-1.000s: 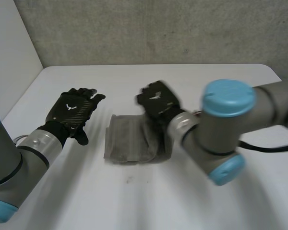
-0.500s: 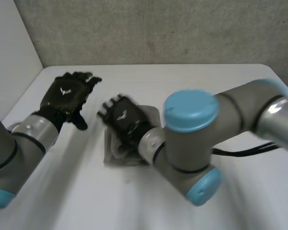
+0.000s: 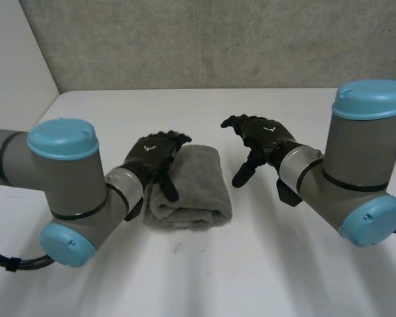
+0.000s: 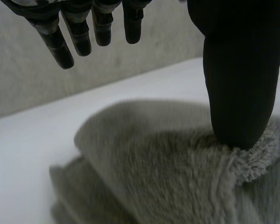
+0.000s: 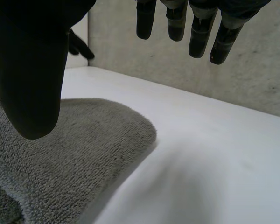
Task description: Fold the towel.
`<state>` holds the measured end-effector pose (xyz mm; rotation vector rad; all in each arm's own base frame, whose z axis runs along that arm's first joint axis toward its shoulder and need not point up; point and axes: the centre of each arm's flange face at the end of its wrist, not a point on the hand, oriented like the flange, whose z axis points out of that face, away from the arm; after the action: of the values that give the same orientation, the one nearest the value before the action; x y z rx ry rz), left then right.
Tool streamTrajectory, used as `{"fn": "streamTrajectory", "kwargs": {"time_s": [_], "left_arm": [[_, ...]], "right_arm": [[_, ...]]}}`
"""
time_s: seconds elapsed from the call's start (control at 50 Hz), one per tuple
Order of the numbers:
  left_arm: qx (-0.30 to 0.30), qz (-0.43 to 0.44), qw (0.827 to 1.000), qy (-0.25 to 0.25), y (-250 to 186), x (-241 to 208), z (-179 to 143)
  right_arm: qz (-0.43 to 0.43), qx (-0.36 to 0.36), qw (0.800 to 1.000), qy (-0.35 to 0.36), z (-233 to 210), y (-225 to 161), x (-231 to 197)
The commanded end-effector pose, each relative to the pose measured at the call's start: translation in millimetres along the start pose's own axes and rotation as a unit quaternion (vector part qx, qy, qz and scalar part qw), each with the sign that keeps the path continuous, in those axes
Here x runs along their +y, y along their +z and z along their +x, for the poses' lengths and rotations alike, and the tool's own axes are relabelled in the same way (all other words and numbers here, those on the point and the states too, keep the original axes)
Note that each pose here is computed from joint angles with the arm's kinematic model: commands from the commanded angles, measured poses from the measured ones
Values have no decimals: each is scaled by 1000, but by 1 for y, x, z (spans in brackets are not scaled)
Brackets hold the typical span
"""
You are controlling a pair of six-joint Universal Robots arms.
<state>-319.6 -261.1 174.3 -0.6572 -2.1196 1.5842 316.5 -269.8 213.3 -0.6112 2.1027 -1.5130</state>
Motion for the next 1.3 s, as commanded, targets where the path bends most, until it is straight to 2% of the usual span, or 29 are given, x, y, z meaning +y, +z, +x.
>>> {"fn": "streamTrajectory", "kwargs": {"time_s": [0.02,0.2,0.32,0.46,0.56,0.6,0.62,0.66,0.72,0.76,0.78,0.82,0.84,0.88,1.02,1.2,1.3], "left_arm": [[-36,-31,999,3,5,22,-11],[-62,-50,997,6,1,33,-21],[-66,-63,995,42,-2,43,-23],[-70,-61,993,72,-2,46,-24],[-71,-54,993,78,-2,40,-24],[-73,-26,994,78,-4,18,-24],[-73,-26,994,78,-4,18,-24],[-77,31,994,78,-13,-21,-23],[-78,58,992,80,-20,-40,-21],[-82,114,987,84,-36,-78,-20],[-82,114,987,84,-36,-78,-20],[-87,168,978,87,-58,-114,-18],[-87,168,978,87,-58,-114,-18],[-99,214,968,89,-85,-145,-21],[-128,231,961,84,-124,-167,-32],[-120,185,975,26,-147,-134,-31],[-120,180,976,19,-144,-124,-31]], "right_arm": [[-16,-18,1000,-7,-8,22,18],[-69,-40,997,-17,-26,54,62],[-103,-42,993,-42,-28,69,86],[-96,-40,993,-59,-28,72,82],[-70,-43,995,-62,-31,70,62],[-36,-44,996,-66,-35,64,35],[-36,-44,996,-66,-35,64,34],[11,-45,996,-71,-40,50,-5],[37,-44,996,-74,-42,41,-25],[88,-33,993,-77,-42,17,-66],[89,-32,993,-77,-42,17,-67],[139,0,987,-78,-36,-9,-105],[139,0,987,-78,-36,-10,-105],[166,57,982,-74,-14,-30,-128],[183,118,973,-76,1,-75,-142],[182,146,968,-90,11,-108,-118],[192,148,966,-90,13,-111,-107]]}}
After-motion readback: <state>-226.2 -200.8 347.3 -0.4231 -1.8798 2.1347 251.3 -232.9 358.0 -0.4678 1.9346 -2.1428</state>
